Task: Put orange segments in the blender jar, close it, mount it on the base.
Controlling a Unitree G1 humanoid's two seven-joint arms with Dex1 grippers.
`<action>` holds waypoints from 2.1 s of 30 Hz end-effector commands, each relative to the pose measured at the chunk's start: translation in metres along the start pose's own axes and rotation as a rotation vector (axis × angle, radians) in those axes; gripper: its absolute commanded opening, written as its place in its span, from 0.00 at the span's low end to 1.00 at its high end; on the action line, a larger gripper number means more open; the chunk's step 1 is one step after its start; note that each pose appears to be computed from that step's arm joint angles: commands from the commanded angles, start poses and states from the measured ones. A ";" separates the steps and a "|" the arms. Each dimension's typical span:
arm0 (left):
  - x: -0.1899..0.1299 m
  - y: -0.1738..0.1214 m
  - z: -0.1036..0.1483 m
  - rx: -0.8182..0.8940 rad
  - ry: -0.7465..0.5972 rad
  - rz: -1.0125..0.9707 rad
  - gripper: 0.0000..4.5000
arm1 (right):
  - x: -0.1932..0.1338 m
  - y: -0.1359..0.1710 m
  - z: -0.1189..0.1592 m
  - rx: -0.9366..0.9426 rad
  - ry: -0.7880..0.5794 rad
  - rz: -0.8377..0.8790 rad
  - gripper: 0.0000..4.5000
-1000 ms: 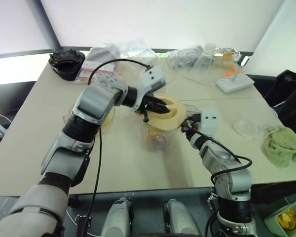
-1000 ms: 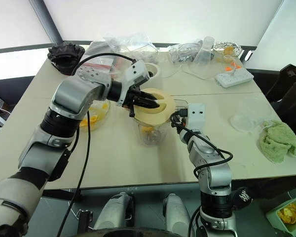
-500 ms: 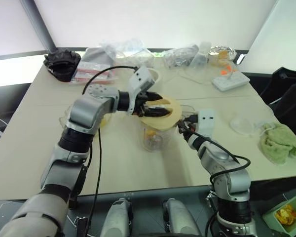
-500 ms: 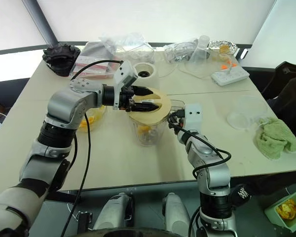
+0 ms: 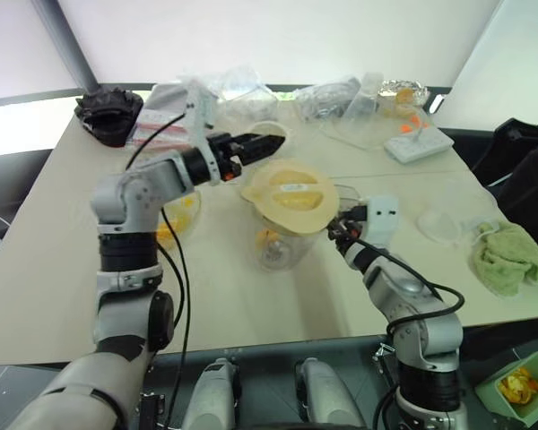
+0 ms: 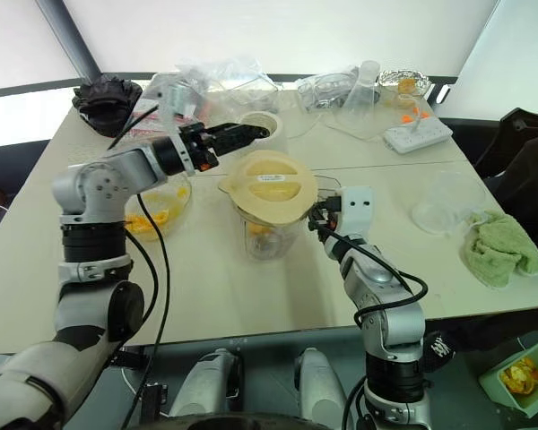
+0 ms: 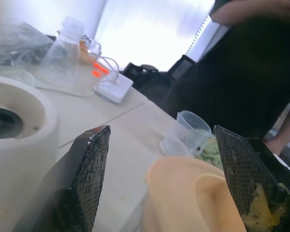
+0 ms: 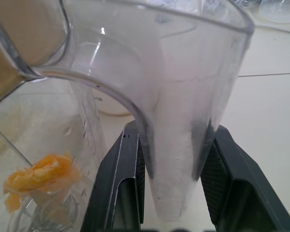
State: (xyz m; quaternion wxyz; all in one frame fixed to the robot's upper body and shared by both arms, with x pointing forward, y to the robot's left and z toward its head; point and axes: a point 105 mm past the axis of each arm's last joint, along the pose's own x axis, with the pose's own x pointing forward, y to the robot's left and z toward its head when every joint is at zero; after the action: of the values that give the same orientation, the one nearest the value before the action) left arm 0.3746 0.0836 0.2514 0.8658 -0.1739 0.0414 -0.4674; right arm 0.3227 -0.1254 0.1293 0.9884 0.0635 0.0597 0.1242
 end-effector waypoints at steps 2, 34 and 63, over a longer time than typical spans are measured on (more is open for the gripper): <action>-0.030 0.000 0.017 0.076 -0.059 0.034 0.79 | -0.006 0.004 0.035 -0.026 -0.136 0.034 0.25; -0.086 -0.020 -0.077 0.328 0.053 0.138 0.79 | 0.073 -0.018 0.272 -0.134 -0.278 -0.134 0.25; -0.092 -0.024 -0.089 0.363 0.027 0.254 0.79 | 0.145 0.033 0.221 -0.080 -0.181 -0.063 0.25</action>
State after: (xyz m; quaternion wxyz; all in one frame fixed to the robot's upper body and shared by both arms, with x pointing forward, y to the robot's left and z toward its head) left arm 0.2866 0.1251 0.1562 0.9349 -0.0200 0.0163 -0.3539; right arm 0.4868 -0.0796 0.3099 0.9953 0.0265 0.0123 0.0928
